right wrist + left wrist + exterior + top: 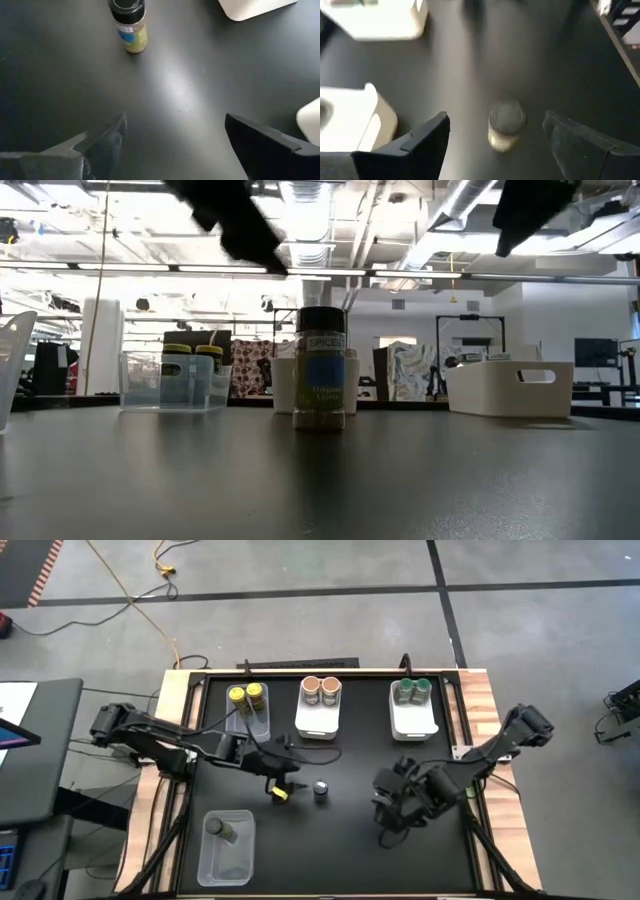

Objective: Sort spices by type
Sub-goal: Put the black spice bottle into the bottom transparent bin

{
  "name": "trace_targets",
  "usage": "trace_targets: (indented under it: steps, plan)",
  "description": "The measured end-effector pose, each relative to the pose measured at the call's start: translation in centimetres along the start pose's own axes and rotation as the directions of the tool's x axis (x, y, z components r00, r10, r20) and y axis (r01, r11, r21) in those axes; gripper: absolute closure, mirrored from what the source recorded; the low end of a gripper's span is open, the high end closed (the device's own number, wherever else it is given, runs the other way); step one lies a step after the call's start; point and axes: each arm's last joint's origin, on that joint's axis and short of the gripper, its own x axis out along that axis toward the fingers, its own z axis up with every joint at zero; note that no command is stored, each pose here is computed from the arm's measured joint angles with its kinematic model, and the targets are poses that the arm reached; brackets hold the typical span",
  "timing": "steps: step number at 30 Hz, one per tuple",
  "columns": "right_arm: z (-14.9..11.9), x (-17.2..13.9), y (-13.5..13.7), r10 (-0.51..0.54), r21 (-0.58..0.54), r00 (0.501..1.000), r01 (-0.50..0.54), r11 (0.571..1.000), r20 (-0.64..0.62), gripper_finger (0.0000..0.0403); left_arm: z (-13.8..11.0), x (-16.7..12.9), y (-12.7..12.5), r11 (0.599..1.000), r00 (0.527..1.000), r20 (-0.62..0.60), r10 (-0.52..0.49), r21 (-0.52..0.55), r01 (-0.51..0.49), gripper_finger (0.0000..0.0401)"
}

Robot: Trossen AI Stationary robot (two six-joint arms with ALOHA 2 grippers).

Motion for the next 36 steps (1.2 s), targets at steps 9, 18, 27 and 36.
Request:
trace_targets:
  steps: [9,18,27,36]
  plan:
    - [-1.0,0.8,0.4,0.027,0.024,0.999,-0.028,0.999,0.039,0.0039,3.4,-0.1,-0.3,0.999,0.997,0.077,0.003,0.043,-0.007,0.0092]
    - [-1.2,0.7,-0.2,0.022,0.021,0.999,-0.023,1.000,0.041,0.0039,5.9,2.3,-0.3,0.988,0.998,-0.047,0.040,-0.148,-0.047,0.0092]
    - [-1.0,0.5,-0.3,0.031,0.005,0.998,-0.031,1.000,0.049,0.0039,7.0,6.8,-0.7,0.959,0.957,-0.288,0.024,-0.264,-0.104,0.0092]
    - [-1.0,0.5,-0.3,0.034,0.005,0.998,-0.034,0.999,0.050,0.0039,6.3,9.2,-1.4,0.963,0.914,-0.405,0.037,-0.231,-0.141,0.0092]
